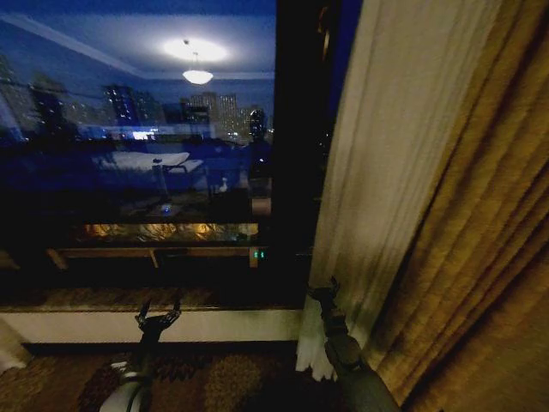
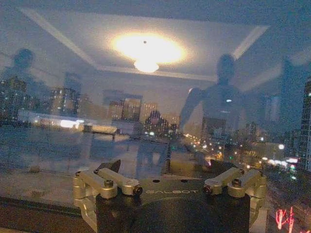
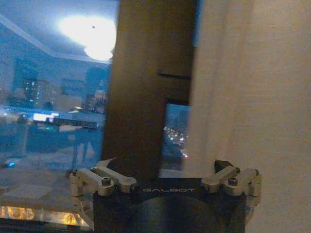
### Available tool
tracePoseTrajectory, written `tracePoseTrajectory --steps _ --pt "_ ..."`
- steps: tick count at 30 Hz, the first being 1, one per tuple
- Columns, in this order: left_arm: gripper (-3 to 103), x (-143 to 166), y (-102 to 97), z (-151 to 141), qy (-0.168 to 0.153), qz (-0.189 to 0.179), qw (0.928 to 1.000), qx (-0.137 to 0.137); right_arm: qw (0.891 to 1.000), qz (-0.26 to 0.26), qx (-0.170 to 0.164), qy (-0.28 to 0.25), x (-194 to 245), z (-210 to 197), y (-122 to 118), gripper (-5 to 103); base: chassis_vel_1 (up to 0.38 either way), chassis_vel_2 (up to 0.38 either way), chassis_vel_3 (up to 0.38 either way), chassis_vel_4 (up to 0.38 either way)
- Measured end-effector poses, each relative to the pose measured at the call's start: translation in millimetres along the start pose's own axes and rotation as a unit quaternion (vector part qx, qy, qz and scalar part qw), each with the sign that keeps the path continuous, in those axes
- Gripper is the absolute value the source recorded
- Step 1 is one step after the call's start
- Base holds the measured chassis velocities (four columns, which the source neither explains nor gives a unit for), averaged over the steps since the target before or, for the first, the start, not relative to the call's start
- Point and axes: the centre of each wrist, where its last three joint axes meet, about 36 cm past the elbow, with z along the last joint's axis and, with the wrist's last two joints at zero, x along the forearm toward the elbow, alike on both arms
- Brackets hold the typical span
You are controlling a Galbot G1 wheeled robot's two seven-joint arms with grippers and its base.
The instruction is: Open the curtains by pulling them apart, changing their state from closed to fully open.
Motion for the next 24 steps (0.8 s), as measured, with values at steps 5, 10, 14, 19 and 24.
tracePoseTrajectory --steps 5,10,14,19,24 --pt "100 0.0 0.0 0.0 0.000 0.000 1.0000 0.000 1.000 0.000 0.000 0.000 0.0 0.1 -0.1 100 0.281 0.310 -0.297 -0.319" --pt "100 0.0 0.0 0.0 0.000 0.000 1.0000 0.000 1.000 0.000 0.000 0.000 0.0 0.1 -0.1 100 0.348 0.338 -0.355 -0.341" --pt "100 0.0 0.0 0.0 0.000 0.000 1.0000 0.000 1.000 0.000 0.000 0.000 0.0 0.2 0.0 100 0.384 0.359 -0.379 -0.359" --pt "100 0.0 0.1 0.0 0.000 0.000 1.0000 0.000 1.000 0.000 0.000 0.000 0.0 0.2 0.0 100 0.365 0.375 -0.371 -0.364" --pt "100 0.0 0.1 0.0 0.000 0.000 1.0000 0.000 1.000 0.000 0.000 0.000 0.0 0.1 0.0 100 0.352 0.349 -0.357 -0.358"
